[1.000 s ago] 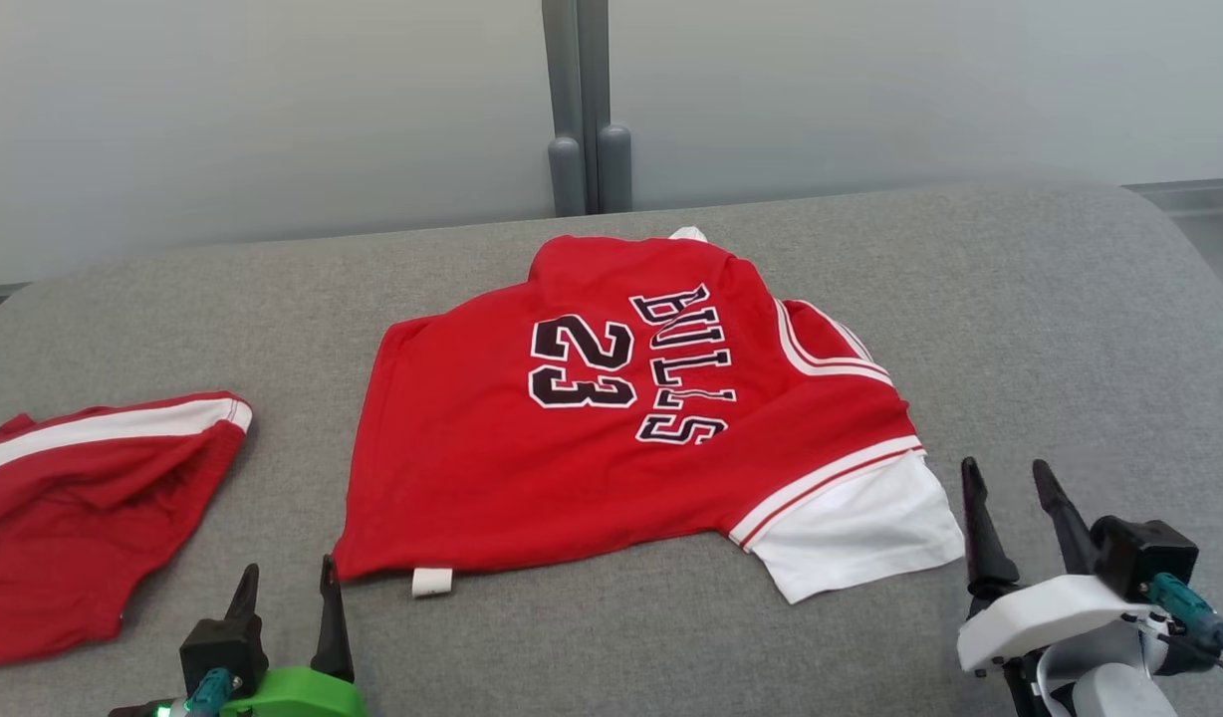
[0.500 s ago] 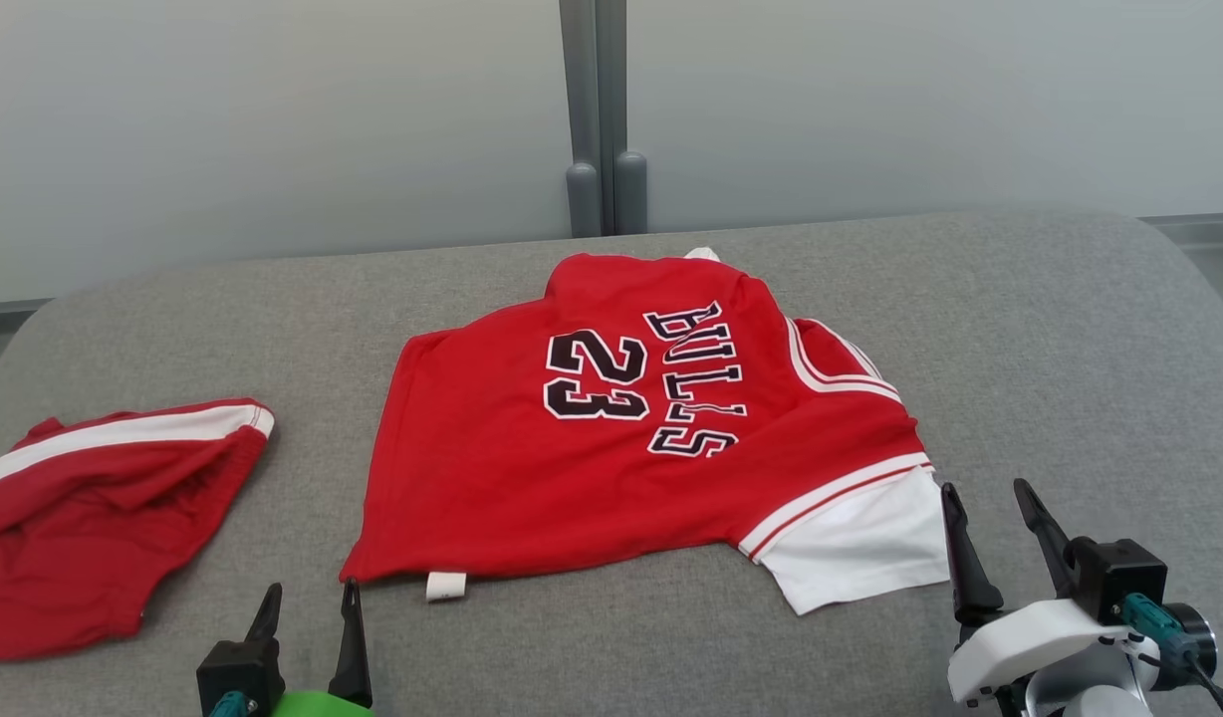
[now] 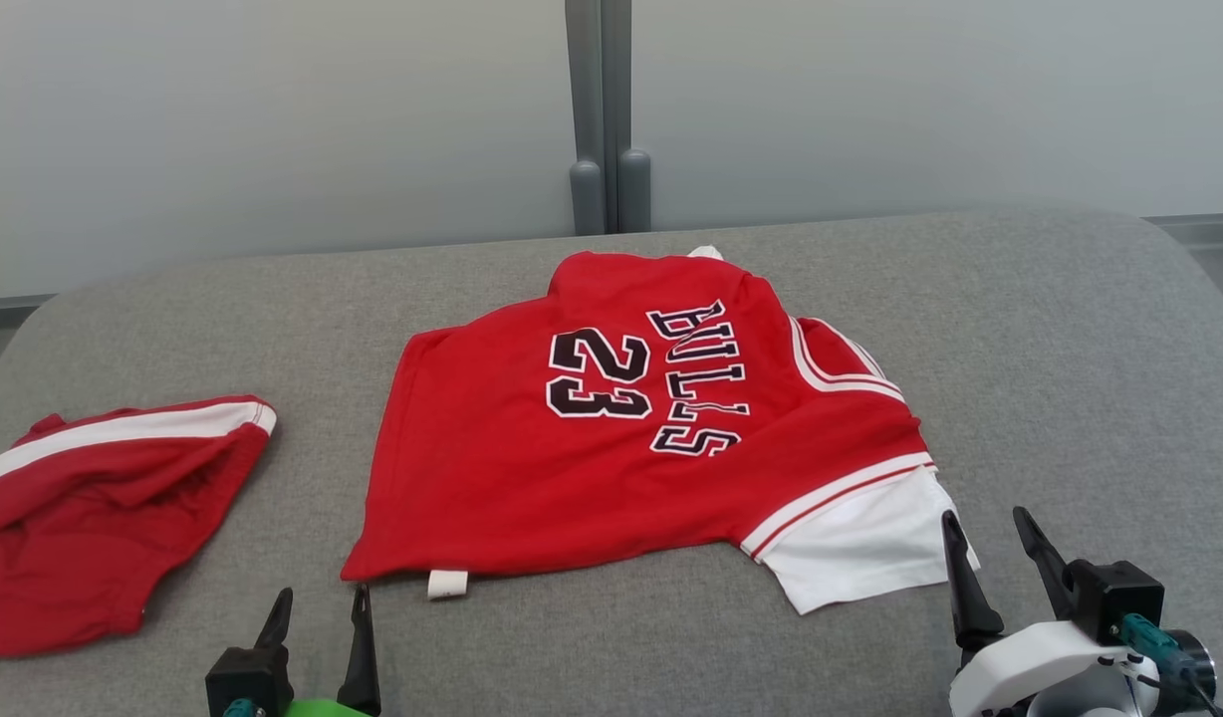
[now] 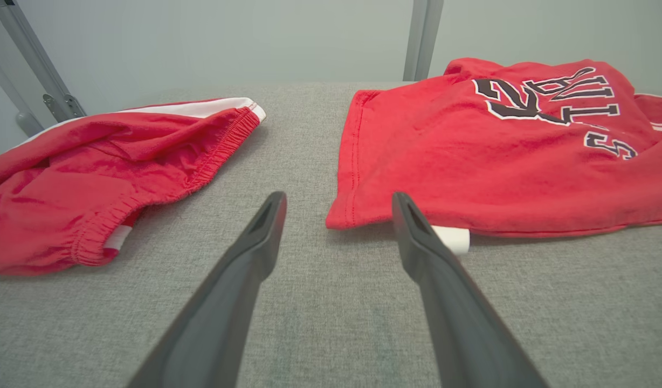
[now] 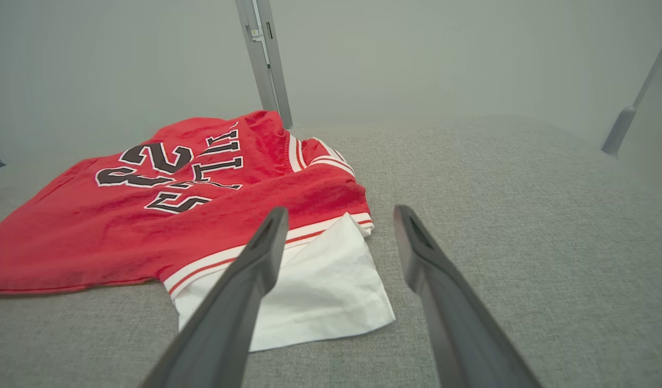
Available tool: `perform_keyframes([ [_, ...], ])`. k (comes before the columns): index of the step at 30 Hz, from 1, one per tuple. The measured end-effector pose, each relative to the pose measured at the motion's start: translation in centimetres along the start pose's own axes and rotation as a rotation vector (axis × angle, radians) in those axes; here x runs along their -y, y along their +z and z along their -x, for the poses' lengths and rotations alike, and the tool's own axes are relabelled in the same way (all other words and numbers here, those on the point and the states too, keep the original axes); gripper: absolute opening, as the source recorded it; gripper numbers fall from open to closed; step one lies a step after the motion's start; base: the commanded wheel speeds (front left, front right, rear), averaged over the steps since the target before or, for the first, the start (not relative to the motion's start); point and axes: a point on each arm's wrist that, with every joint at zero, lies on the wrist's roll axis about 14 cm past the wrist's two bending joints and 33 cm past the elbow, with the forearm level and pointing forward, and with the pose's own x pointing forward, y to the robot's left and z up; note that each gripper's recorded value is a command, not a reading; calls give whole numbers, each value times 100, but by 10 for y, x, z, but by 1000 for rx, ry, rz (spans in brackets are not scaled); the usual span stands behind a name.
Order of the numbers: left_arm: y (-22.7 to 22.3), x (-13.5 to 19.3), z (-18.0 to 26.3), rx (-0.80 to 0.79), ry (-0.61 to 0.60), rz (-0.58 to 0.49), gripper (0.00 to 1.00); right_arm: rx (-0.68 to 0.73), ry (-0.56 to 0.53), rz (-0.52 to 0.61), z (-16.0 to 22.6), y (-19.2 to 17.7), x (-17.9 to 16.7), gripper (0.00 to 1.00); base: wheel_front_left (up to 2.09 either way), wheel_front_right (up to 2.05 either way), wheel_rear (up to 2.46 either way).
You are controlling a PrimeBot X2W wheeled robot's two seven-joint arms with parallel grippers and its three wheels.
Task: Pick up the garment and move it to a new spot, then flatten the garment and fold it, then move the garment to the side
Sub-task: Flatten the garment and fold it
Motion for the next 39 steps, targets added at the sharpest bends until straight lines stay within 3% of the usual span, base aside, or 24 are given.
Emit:
perform_keyframes([
  [13,-12,9,-24,-52,-18,59,100,-77,-38,-26,-9,-24,11,100,0,0,0],
  [19,-19,3,-45,-82,19,139,100,-103,-42,-29,-22,-33,13,100,0,0,0],
  [32,-74,2,-63,-264,49,160,100,-140,-73,-25,-36,-47,25,100,0,0,0],
  [33,-76,2,-63,-269,48,159,95,-142,-77,-24,-36,-48,26,100,0,0,0],
  [35,-78,3,-62,-277,45,162,60,-143,-82,-24,-35,-48,28,100,0,0,0],
  [37,-79,4,-62,-279,38,160,35,-142,-85,-27,-35,-48,29,100,0,0,0],
  [38,-79,6,-62,-281,31,159,35,-142,-85,-28,-36,-48,29,100,0,0,0],
  [39,-79,7,-62,-282,26,159,25,-143,-84,-28,-36,-48,28,100,0,0,0],
])
